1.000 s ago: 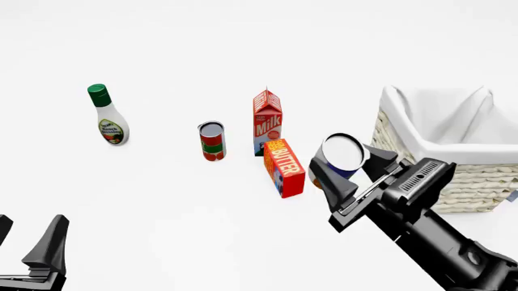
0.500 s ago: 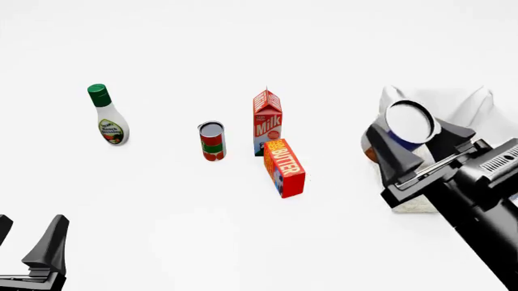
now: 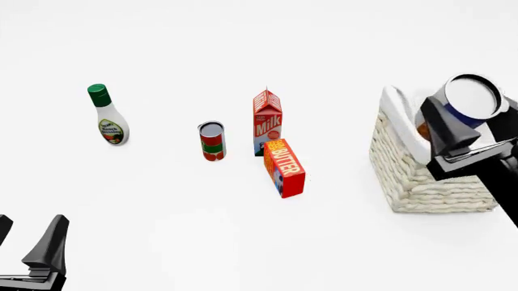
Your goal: Pick the alphabet soup and place it in the basket.
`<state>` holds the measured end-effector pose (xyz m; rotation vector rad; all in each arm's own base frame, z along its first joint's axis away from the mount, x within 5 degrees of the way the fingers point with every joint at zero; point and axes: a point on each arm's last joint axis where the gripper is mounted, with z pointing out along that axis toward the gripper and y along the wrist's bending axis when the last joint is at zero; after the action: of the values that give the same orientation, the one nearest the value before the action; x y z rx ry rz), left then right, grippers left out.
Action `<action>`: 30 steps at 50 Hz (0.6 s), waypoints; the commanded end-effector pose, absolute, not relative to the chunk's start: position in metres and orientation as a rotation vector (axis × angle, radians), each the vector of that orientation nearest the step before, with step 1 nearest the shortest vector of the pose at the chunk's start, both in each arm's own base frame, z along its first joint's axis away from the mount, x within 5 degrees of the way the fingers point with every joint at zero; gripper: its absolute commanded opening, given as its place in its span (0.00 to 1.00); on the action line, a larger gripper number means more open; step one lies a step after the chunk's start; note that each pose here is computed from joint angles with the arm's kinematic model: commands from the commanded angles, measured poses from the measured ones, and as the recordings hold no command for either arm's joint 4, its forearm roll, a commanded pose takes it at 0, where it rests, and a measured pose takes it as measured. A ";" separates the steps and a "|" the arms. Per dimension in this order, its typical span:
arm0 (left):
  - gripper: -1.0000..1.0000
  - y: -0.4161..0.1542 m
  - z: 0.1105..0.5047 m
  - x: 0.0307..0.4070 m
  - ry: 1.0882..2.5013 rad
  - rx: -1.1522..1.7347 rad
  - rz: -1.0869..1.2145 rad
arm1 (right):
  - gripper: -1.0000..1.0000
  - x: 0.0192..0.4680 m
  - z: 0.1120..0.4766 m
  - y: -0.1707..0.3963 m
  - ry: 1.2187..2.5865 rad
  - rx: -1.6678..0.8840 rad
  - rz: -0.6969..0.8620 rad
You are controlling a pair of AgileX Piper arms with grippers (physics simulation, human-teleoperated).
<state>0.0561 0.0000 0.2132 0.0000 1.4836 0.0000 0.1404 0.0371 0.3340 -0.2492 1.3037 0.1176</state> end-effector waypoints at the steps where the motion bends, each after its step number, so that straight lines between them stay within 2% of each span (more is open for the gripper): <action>1: 1.00 0.000 0.213 0.056 1.484 0.000 0.000 | 0.00 0.133 0.351 0.022 1.293 -0.179 0.040; 30: 1.00 0.000 0.213 0.056 1.484 0.000 0.000 | 0.00 0.130 0.363 -0.008 1.305 -0.032 -0.151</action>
<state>0.0561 0.0000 0.2132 0.0000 1.4836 0.0000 0.1299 0.0010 0.3570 -0.0931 1.3129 -0.1068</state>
